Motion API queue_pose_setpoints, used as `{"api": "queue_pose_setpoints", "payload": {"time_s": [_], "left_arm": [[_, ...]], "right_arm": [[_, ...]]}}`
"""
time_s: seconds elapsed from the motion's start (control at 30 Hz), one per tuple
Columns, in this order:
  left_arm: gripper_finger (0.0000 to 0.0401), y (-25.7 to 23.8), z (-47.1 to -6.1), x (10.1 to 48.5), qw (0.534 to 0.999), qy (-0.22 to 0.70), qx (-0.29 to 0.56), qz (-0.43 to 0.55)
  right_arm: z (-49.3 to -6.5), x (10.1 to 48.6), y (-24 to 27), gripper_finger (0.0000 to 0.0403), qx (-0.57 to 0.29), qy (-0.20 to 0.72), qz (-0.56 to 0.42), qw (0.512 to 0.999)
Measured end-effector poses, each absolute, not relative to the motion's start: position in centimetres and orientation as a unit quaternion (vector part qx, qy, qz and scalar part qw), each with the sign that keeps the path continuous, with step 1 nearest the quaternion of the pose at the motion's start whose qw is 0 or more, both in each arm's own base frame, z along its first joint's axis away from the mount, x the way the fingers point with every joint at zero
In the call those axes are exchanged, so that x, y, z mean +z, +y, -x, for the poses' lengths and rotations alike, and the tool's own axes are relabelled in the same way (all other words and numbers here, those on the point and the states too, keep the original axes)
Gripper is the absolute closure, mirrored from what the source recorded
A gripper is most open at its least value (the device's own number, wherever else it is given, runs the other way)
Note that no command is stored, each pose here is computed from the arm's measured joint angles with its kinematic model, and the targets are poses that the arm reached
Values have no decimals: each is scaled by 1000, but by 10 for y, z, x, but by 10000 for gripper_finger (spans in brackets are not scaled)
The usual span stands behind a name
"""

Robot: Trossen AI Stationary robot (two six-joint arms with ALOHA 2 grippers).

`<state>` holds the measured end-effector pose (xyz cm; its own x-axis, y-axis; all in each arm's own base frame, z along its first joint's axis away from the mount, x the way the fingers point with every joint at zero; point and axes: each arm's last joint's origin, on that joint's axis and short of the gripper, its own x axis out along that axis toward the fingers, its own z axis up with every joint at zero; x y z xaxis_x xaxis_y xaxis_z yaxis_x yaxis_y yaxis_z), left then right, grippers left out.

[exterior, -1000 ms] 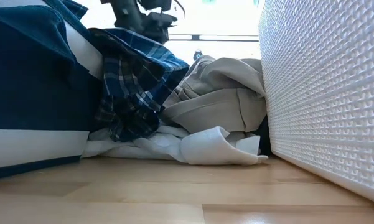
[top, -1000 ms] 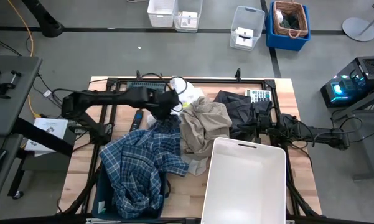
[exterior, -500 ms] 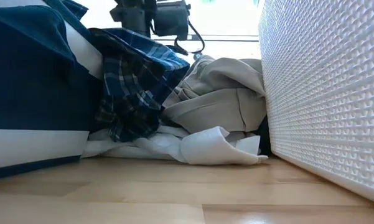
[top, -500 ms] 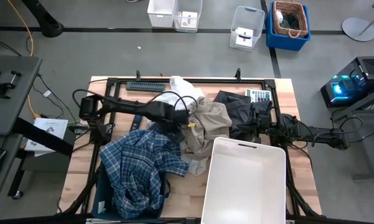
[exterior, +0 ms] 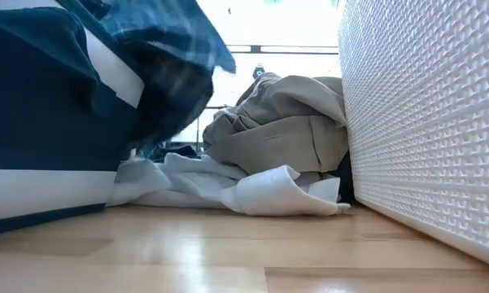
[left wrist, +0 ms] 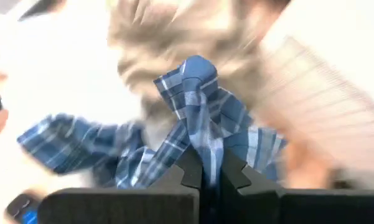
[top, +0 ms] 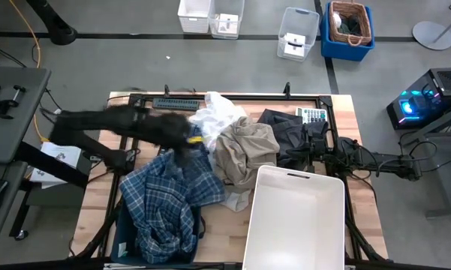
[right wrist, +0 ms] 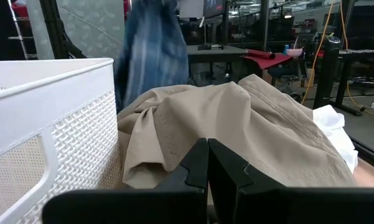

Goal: Sort clothes
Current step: Put the blue shirt into blue laundry organizer

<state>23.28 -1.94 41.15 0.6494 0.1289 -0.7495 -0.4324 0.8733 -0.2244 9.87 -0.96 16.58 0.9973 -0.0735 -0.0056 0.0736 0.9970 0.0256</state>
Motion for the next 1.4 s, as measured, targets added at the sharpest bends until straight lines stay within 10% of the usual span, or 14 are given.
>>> {"api": "queue_pose_setpoints", "payload": {"time_s": [0.17,0.3,0.73,1.07,1.4], "left_arm": [[400,-62,-180,464,910,334,2,245],[400,-117,-159,454,838,435,-67,323],[401,-279,-145,348,674,670,90,299],[401,-254,-189,235,645,655,158,360],[386,-240,-185,158,508,664,8,549]], "right_arm": [[-99,166,-10,402,-37,2,-13,999],[-99,166,-10,402,-37,2,-13,999],[-99,166,-10,402,-37,2,-13,999],[-99,166,-10,402,-37,2,-13,999],[-99,166,-10,402,-37,2,-13,999]]}}
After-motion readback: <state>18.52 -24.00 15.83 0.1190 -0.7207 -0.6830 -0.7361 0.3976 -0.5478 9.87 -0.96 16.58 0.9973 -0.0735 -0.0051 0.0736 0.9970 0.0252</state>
